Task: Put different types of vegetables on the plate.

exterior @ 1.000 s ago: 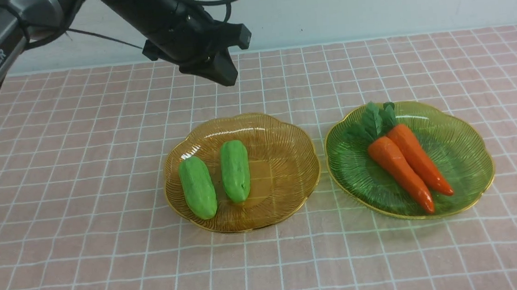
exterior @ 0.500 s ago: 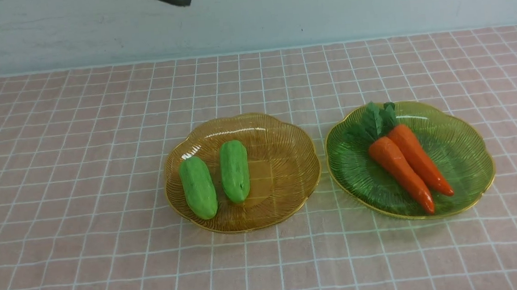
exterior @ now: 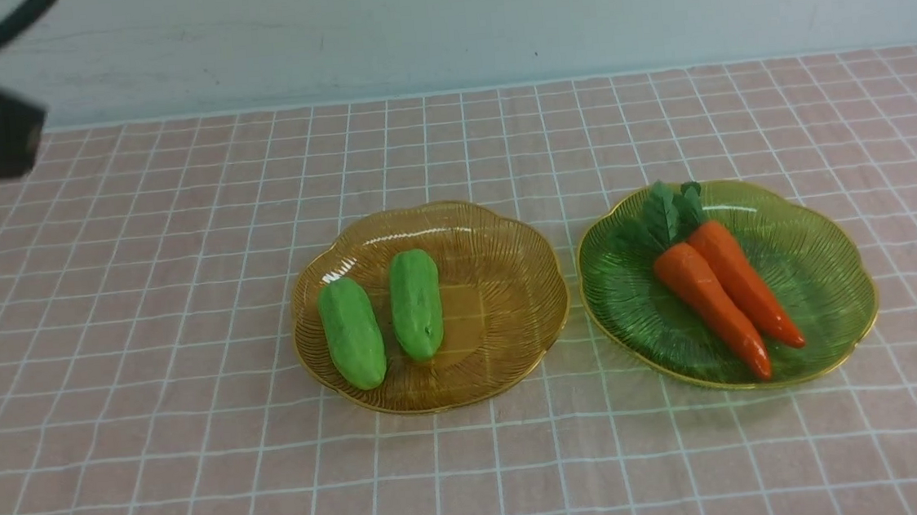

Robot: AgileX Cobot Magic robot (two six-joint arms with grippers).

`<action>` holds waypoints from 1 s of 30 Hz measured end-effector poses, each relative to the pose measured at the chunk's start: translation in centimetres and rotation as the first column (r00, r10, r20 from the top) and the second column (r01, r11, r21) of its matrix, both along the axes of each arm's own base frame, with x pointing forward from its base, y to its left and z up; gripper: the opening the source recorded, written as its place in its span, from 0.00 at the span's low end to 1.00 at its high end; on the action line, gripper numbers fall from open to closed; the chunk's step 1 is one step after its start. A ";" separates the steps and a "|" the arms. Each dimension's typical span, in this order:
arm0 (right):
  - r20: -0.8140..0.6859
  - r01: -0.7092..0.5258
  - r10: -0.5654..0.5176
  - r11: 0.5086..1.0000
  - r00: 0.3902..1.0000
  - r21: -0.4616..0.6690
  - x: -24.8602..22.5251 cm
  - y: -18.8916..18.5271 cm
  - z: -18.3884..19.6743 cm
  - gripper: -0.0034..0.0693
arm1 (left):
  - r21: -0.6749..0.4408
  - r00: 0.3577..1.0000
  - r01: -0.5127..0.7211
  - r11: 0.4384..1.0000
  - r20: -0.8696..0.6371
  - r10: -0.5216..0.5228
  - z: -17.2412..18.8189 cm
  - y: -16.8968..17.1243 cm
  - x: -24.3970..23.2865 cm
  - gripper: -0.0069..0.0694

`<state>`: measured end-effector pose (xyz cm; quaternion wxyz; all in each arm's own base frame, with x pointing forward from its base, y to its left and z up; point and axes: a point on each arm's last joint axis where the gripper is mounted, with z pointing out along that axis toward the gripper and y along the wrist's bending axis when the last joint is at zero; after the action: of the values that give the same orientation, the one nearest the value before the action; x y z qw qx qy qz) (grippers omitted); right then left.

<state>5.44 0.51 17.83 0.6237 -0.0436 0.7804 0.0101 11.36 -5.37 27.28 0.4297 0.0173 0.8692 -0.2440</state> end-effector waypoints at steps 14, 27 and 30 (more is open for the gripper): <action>0.000 0.000 0.000 1.000 1.000 -0.004 0.0 0.0 0.0 0.02 | 0.176 0.988 -0.040 0.984 0.153 0.013 -2.6 1.7 -1.4 0.09; 0.000 -0.001 0.001 1.000 1.000 -0.005 0.0 0.0 0.0 0.02 | 0.289 0.892 -0.322 0.901 0.412 0.187 -9.1 5.0 -5.9 0.09; 0.000 -0.001 0.001 1.000 1.000 -0.005 0.0 0.0 0.0 0.02 | 0.298 0.894 -0.321 0.899 0.408 0.184 -9.9 5.1 -6.0 0.09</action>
<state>5.44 0.51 17.83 0.6237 -0.0453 0.7803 0.0084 5.34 -0.31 17.37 0.6037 0.0257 0.7966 -0.0153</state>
